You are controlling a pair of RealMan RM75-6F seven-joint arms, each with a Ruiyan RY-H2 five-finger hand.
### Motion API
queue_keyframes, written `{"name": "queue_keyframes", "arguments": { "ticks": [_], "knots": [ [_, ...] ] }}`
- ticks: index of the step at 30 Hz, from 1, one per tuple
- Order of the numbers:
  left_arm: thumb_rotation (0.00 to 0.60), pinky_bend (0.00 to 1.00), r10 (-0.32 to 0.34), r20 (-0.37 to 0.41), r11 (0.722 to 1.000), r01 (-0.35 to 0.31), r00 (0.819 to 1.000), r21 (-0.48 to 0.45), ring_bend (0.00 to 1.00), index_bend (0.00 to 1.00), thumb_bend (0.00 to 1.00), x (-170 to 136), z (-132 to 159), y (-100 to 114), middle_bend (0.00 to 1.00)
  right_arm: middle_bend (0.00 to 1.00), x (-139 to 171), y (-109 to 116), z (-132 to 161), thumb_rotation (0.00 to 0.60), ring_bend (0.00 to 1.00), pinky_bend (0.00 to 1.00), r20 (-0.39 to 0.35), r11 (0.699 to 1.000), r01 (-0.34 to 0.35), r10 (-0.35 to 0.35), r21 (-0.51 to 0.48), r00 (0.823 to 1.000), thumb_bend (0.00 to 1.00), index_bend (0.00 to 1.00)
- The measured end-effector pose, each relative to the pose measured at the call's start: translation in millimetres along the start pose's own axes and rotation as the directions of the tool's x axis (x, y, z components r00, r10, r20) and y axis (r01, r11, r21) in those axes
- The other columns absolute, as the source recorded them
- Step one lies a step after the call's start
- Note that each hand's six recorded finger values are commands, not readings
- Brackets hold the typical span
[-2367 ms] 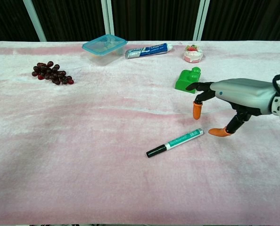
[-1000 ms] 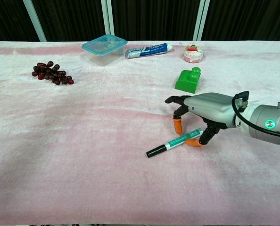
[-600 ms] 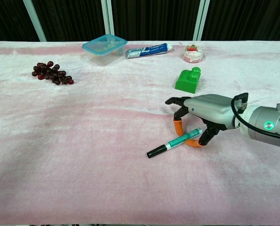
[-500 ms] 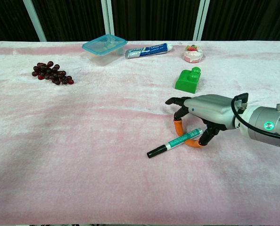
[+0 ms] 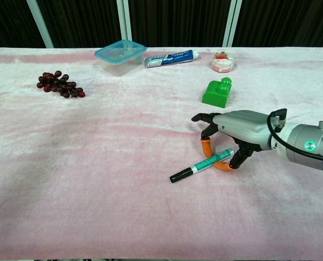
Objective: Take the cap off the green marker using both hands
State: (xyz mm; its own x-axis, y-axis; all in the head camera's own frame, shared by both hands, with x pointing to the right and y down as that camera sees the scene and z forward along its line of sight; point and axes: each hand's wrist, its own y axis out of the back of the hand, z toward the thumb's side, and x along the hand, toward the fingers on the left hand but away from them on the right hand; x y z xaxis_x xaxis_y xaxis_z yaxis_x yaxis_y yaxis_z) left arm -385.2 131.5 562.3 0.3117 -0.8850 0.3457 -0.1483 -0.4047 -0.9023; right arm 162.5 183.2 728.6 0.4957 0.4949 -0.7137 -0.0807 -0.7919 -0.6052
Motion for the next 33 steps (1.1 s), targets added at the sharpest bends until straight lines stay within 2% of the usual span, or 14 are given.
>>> {"name": "queue_keyframes", "arguments": {
  "ticks": [7, 18, 27, 33],
  "knots": [
    [0.6, 0.03, 0.001, 0.002, 1.0, -0.001, 1.0, 0.002, 0.0, 0.1, 0.09, -0.7, 0.7, 0.1, 0.13, 0.0, 0.1, -0.7, 0.8, 0.6, 0.01, 0.16, -0.003, 1.0, 0.0, 0.0, -0.002, 1.0, 0.36, 0.71],
    [0.6, 0.03, 0.002, 0.005, 1.0, -0.002, 1.0, 0.001, 0.0, 0.1, 0.09, -1.5, 1.3, 0.9, 0.13, 0.0, 5.9, 7.8, -1.6, 0.6, 0.01, 0.16, 0.003, 0.995, 0.022, -0.022, -0.097, 1.0, 0.4, 0.78],
    [0.6, 0.03, -0.015, 0.016, 1.0, 0.015, 1.0, 0.01, 0.0, 0.1, 0.09, -0.2, 6.2, -4.2, 0.13, 0.0, 21.0, 34.2, -12.8, 0.6, 0.01, 0.16, 0.014, 0.974, 0.062, -0.06, -0.22, 0.998, 0.4, 0.8],
    [0.6, 0.03, -0.046, 0.057, 0.999, 0.045, 0.997, 0.006, 0.0, 0.12, 0.09, 8.0, 20.4, -13.3, 0.14, 0.0, 30.3, 59.6, -26.1, 0.6, 0.01, 0.16, 0.053, 0.954, 0.095, -0.083, -0.284, 0.995, 0.39, 0.8]
  ]
}}
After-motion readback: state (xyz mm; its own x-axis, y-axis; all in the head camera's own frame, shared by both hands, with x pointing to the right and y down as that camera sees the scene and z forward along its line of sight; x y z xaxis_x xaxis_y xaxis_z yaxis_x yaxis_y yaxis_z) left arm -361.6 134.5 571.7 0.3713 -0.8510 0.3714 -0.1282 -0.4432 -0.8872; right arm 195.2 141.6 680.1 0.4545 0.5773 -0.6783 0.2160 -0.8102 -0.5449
